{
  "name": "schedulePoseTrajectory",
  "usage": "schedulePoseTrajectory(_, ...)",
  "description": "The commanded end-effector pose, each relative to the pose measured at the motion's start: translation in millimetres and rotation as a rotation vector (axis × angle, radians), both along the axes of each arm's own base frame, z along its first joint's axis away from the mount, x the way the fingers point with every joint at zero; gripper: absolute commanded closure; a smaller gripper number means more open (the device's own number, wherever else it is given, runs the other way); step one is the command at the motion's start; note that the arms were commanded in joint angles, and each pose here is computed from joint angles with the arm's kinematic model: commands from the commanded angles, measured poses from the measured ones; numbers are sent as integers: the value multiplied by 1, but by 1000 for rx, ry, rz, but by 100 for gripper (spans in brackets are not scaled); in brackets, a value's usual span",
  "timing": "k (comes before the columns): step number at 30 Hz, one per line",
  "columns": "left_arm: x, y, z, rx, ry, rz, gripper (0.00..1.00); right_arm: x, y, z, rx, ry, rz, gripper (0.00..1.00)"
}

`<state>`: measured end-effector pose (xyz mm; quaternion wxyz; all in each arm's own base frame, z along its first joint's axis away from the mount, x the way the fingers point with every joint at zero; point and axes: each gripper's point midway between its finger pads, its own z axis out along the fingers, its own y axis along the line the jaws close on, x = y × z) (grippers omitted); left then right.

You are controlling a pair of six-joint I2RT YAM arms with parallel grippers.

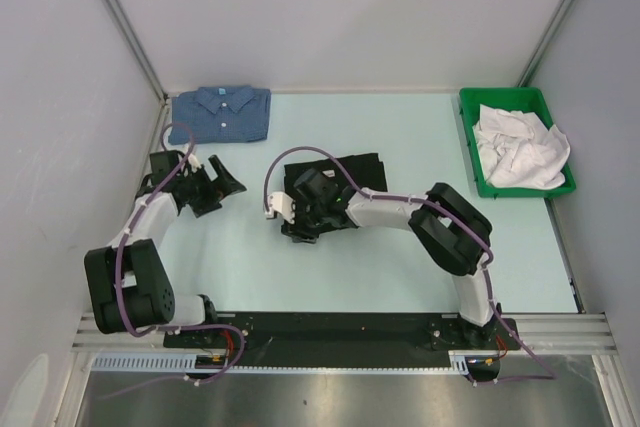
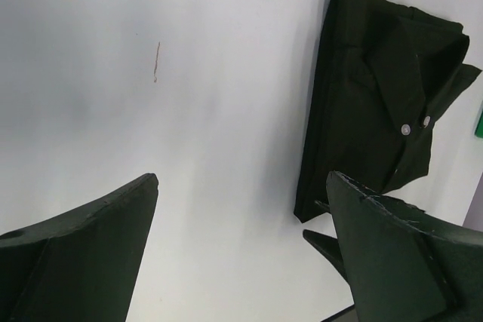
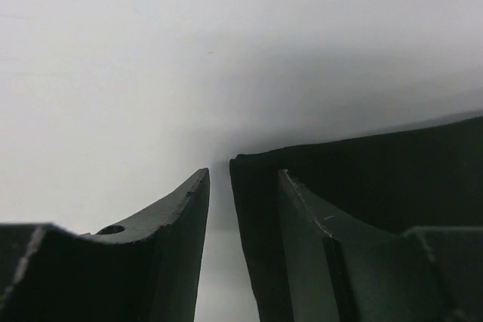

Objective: Fold and stack the long sleeve shirts
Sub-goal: Neatly place the folded shirt to the corner

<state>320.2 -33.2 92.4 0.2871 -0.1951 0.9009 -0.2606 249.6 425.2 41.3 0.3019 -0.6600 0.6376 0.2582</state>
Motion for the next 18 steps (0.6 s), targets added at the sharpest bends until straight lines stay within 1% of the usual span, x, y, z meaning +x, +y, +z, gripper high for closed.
schedulePoseTrajectory(1, 0, 0, 2, -19, -11, 16, 0, 16, 4, -23, -12, -73, 19, 59)
schedulePoseTrajectory(2, -2, -2, 1, -26, -12, 11, 1, 18, 3, -27, -19, -71, 17, 65)
schedulePoseTrajectory(3, -5, -4, 1, -42, -11, 16, 0, 20, 2, -26, -18, -70, 11, 80)
schedulePoseTrajectory(4, -15, -11, -8, -76, 18, 7, 0, 21, 0, -24, -15, -68, 4, 89)
schedulePoseTrajectory(5, -20, -15, -11, -103, 25, 1, 1, 23, 2, -11, 9, -80, 1, 97)
schedulePoseTrajectory(6, -18, -21, -10, -138, -4, -15, 0, 27, 2, -3, 34, -81, -10, 100)
schedulePoseTrajectory(7, -29, -35, -15, -213, 5, -57, 1, 31, 3, 9, 62, -73, -34, 100)
schedulePoseTrajectory(8, -29, -41, -16, -262, 16, -41, 0, 34, 5, 25, 93, -79, -40, 100)
schedulePoseTrajectory(9, -22, -48, -19, -286, -7, -57, 1, 37, 2, 34, 113, -60, -43, 100)
schedulePoseTrajectory(10, -23, -55, -22, -319, -1, -63, 1, 39, 3, 44, 138, -44, -54, 100)
schedulePoseTrajectory(12, -8, -75, -14, -390, -40, -94, 1, 41, 4, 63, 186, -35, -47, 100)
schedulePoseTrajectory(13, -4, -81, -14, -410, -38, -101, 1, 46, 1, 67, 196, -35, -59, 100)
schedulePoseTrajectory(15, 12, -95, 1, -462, -83, -112, 1, 48, -1, 75, 220, -25, -55, 100)
schedulePoseTrajectory(16, 17, -99, -3, -486, -65, -100, 1, 50, -2, 78, 226, -22, -62, 100)
schedulePoseTrajectory(17, 25, -107, 7, -527, -92, -92, 1, 51, -3, 79, 231, -13, -72, 100)
schedulePoseTrajectory(18, 30, -111, 8, -546, -91, -86, 1, 51, -3, 81, 236, -6, -73, 100)
